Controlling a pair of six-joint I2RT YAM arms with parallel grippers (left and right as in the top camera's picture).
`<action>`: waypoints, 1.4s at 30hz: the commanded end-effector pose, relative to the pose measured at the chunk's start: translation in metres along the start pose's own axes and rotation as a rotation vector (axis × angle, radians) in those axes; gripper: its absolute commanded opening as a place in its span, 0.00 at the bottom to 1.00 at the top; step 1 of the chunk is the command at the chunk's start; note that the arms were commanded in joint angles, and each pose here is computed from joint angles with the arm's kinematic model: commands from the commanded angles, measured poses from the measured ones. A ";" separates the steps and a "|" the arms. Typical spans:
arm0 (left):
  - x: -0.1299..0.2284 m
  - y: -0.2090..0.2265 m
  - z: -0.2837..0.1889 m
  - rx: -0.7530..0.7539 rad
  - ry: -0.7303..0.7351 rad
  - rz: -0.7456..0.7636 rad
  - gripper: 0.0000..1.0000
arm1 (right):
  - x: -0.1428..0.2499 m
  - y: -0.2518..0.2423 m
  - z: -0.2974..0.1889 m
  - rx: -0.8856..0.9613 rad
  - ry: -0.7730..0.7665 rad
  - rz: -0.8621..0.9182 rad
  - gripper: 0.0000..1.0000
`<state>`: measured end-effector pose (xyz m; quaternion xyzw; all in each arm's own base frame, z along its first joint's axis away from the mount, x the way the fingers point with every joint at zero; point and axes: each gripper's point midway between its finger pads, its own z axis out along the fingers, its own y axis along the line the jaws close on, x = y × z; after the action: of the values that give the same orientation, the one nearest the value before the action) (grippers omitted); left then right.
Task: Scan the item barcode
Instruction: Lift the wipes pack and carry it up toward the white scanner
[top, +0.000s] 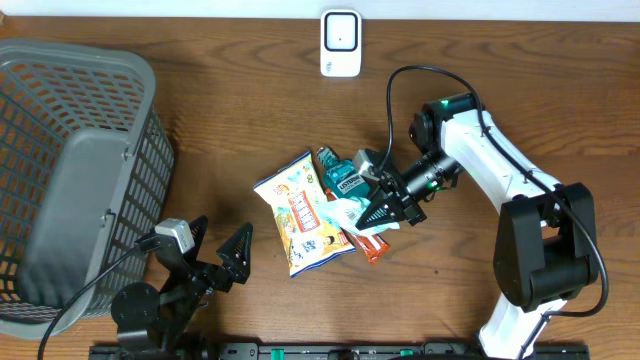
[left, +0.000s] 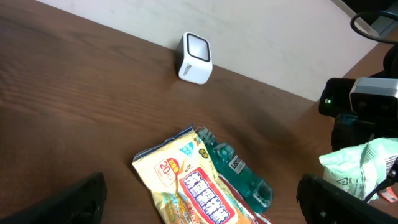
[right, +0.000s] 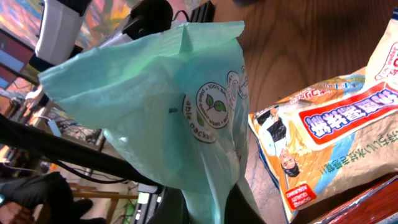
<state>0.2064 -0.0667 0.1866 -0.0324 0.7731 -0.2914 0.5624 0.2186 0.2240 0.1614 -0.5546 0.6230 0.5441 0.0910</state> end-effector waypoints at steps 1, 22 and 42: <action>0.000 -0.001 0.000 0.009 0.000 0.003 0.98 | -0.015 0.005 0.000 0.001 -0.040 -0.079 0.01; 0.000 -0.001 0.000 0.009 0.000 0.003 0.98 | 0.001 -0.091 -0.015 0.367 0.091 0.194 0.01; 0.000 -0.001 0.000 0.009 0.000 0.003 0.98 | -0.043 -0.227 -0.140 1.458 0.204 0.095 0.01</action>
<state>0.2060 -0.0676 0.1868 -0.0304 0.7729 -0.2936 0.5617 0.4664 0.1961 0.0966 -0.3832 0.8652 -0.0132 0.3232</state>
